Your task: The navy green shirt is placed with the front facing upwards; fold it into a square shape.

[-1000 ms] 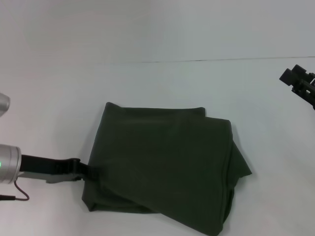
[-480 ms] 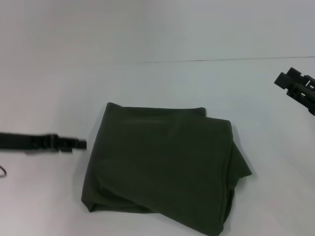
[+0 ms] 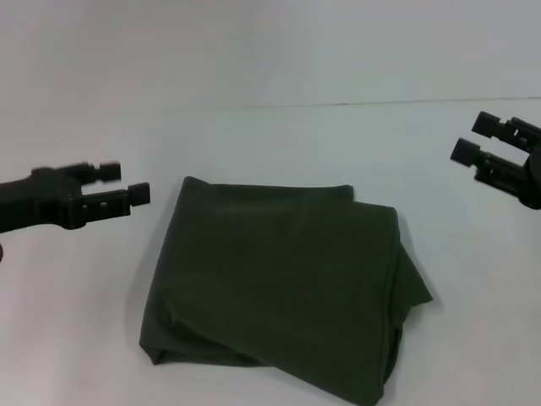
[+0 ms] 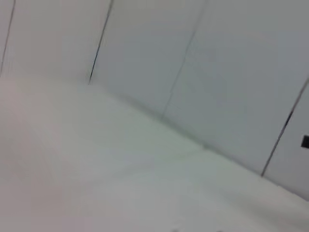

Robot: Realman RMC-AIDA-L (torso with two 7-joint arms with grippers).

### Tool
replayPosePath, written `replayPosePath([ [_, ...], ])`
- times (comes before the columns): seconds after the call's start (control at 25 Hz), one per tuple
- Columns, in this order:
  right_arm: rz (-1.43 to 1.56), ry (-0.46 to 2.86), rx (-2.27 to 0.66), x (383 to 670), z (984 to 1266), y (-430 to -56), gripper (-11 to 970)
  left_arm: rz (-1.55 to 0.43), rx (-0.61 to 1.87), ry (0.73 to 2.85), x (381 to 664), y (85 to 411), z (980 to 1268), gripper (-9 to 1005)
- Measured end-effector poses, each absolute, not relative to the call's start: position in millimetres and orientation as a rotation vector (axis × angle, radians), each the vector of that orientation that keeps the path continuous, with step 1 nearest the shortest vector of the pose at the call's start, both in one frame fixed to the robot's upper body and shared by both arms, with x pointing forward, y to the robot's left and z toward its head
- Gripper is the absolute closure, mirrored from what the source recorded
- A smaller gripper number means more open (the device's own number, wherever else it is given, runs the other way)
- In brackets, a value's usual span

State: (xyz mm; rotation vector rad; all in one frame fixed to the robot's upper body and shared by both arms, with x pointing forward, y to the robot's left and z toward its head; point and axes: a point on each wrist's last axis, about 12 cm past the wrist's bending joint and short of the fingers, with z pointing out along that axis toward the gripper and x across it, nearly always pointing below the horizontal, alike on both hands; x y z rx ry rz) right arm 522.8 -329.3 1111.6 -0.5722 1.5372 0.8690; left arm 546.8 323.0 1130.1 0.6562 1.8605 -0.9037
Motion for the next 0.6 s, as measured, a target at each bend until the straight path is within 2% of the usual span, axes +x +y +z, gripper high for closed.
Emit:
replayPosePath([
  [0.04,0.868,1.525,-0.593,521,1113,-329,261,-0.874,0.676,1.808,541,323,1127,203],
  [0.24,0.877,1.509,-0.618,514,1109,-326,91,-0.706,0.791,1.567,507,325,1112,146],
  [0.32,0.871,1.502,-0.651,507,1102,-323,76,-0.686,0.803,1.508,492,327,1107,123],
  [0.36,0.874,1.495,-0.682,502,1098,-320,69,-0.708,0.788,1.493,479,330,1103,112],
  [0.6,0.915,1.501,-0.81,471,1061,-301,24,-0.738,0.784,1.542,444,338,1087,120],
])
